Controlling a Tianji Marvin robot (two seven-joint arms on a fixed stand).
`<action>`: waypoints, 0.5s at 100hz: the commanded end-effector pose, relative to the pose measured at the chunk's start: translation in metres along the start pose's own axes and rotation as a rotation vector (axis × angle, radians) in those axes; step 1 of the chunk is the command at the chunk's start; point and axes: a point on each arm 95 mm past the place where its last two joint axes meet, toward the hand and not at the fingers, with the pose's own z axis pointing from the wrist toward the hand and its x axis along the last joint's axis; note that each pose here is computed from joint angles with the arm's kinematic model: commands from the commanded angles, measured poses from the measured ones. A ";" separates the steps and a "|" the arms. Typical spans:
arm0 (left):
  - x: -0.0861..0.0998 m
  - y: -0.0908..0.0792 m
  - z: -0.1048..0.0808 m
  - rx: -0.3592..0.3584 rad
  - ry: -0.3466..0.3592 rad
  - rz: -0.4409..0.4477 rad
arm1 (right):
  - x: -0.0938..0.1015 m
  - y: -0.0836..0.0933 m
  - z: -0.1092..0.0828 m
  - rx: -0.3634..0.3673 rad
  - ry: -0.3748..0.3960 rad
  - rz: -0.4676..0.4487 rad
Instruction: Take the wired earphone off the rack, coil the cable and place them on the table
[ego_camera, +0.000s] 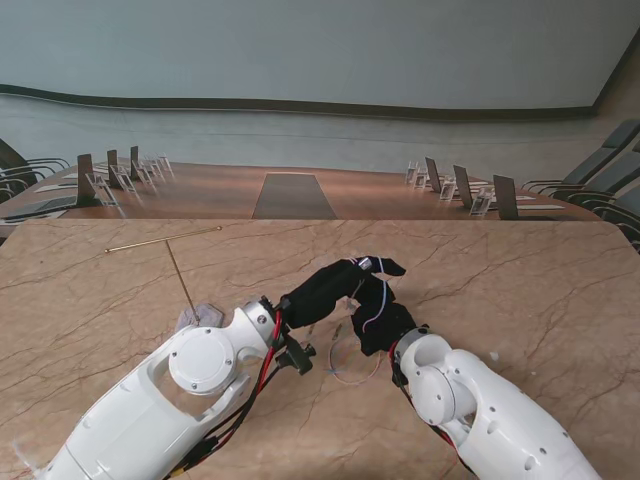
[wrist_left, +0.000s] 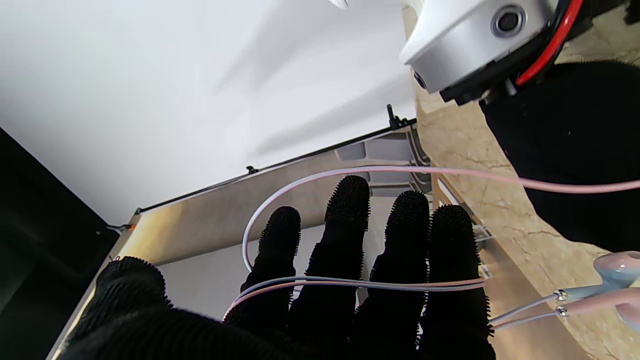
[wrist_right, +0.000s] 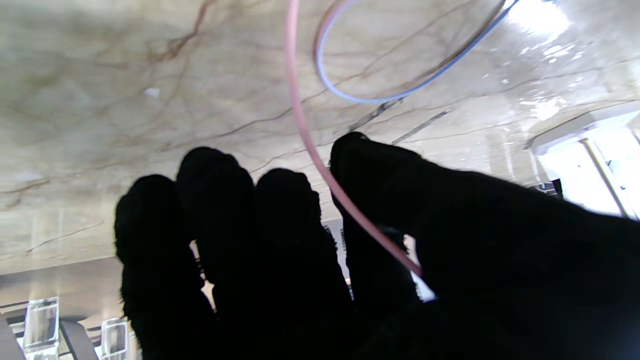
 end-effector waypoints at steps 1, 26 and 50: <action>0.003 0.006 -0.001 -0.014 0.006 -0.017 | 0.000 0.007 0.003 -0.016 -0.009 -0.009; 0.007 0.013 0.004 -0.026 0.023 -0.035 | 0.000 0.020 0.012 -0.033 -0.012 -0.035; 0.013 0.009 0.008 -0.010 0.056 -0.025 | 0.006 0.013 0.007 -0.011 -0.007 -0.055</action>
